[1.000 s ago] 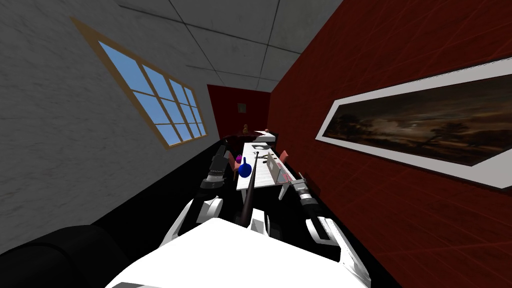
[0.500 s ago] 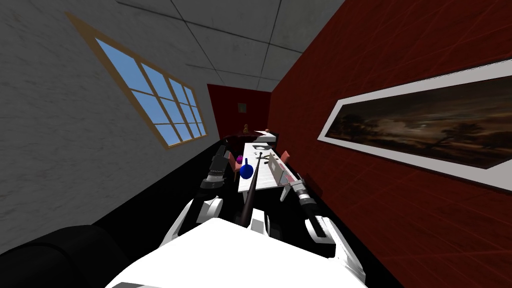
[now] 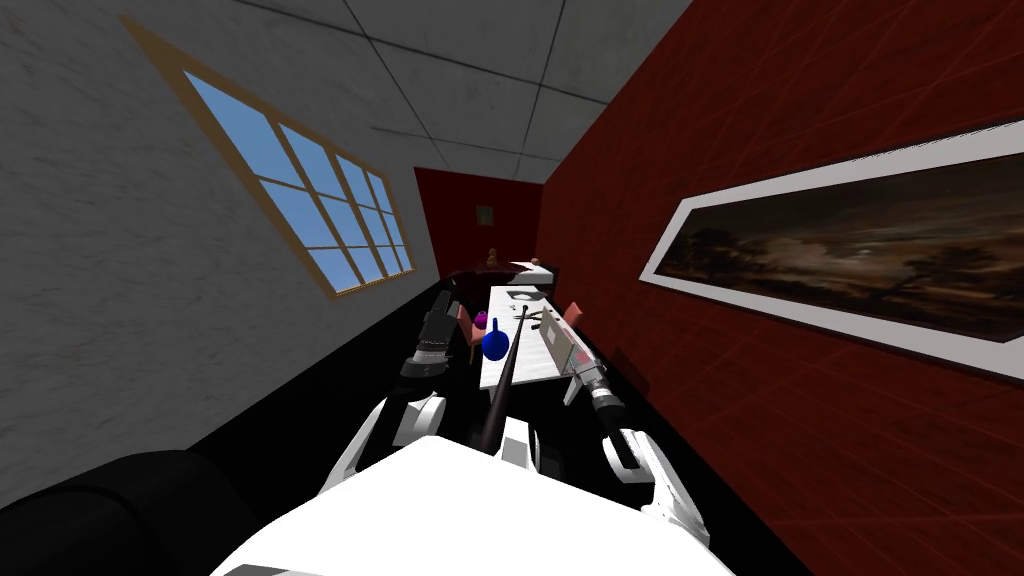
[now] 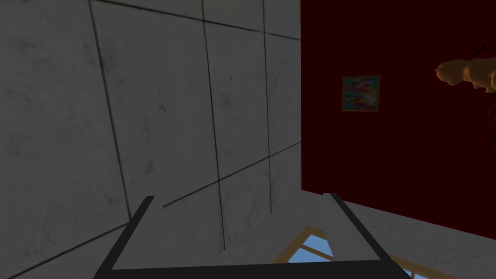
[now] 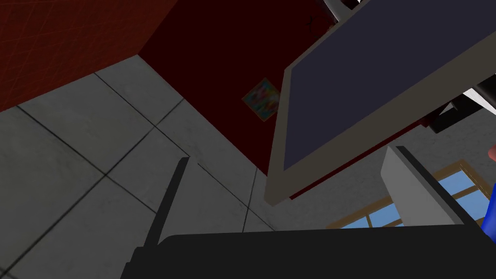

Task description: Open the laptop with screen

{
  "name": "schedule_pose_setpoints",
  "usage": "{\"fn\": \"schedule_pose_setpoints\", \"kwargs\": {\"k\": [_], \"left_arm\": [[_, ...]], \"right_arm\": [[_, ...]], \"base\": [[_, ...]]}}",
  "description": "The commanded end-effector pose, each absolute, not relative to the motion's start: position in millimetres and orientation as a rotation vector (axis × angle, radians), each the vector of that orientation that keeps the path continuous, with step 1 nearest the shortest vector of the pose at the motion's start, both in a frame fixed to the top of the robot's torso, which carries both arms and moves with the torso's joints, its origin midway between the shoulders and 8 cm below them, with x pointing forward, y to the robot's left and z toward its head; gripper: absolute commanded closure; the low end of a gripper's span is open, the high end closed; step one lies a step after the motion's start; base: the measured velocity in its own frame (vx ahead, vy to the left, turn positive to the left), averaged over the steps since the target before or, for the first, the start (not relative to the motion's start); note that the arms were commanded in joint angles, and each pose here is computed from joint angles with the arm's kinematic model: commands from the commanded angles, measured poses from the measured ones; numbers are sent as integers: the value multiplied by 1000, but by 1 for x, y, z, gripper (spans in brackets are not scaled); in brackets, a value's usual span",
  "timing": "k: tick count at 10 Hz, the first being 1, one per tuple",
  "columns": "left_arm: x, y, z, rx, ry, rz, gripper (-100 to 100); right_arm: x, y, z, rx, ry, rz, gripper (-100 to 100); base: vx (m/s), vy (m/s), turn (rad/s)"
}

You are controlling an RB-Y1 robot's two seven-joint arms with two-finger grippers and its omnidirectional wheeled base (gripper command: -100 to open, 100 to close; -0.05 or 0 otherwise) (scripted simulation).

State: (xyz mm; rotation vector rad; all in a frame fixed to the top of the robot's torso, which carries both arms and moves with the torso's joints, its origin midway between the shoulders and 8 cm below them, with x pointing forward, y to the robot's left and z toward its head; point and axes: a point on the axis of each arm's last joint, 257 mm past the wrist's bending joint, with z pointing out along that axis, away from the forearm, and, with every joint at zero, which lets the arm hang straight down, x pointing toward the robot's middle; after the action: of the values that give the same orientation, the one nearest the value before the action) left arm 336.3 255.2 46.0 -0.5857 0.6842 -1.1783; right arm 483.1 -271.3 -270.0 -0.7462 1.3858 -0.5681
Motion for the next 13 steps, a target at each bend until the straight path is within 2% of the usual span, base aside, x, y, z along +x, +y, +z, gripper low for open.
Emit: {"fn": "schedule_pose_setpoints", "kwargs": {"k": [1, 6, 7, 13], "left_arm": [[336, 255, 46, -586, 684, -1178, 0], [336, 255, 46, -586, 684, -1178, 0], [336, 255, 46, -586, 684, -1178, 0], [336, 255, 46, -586, 684, -1178, 0]], "right_arm": [[486, -257, -280, -754, 1397, -579, -100], [490, -251, -278, -743, 1402, -577, -100], [490, -252, -278, -741, 1404, -578, 100], [510, -206, -283, -689, 1449, -408, 100]], "base": [[10, 32, -1], [25, 10, 15], [5, 0, -3], [3, -65, -93]]}}
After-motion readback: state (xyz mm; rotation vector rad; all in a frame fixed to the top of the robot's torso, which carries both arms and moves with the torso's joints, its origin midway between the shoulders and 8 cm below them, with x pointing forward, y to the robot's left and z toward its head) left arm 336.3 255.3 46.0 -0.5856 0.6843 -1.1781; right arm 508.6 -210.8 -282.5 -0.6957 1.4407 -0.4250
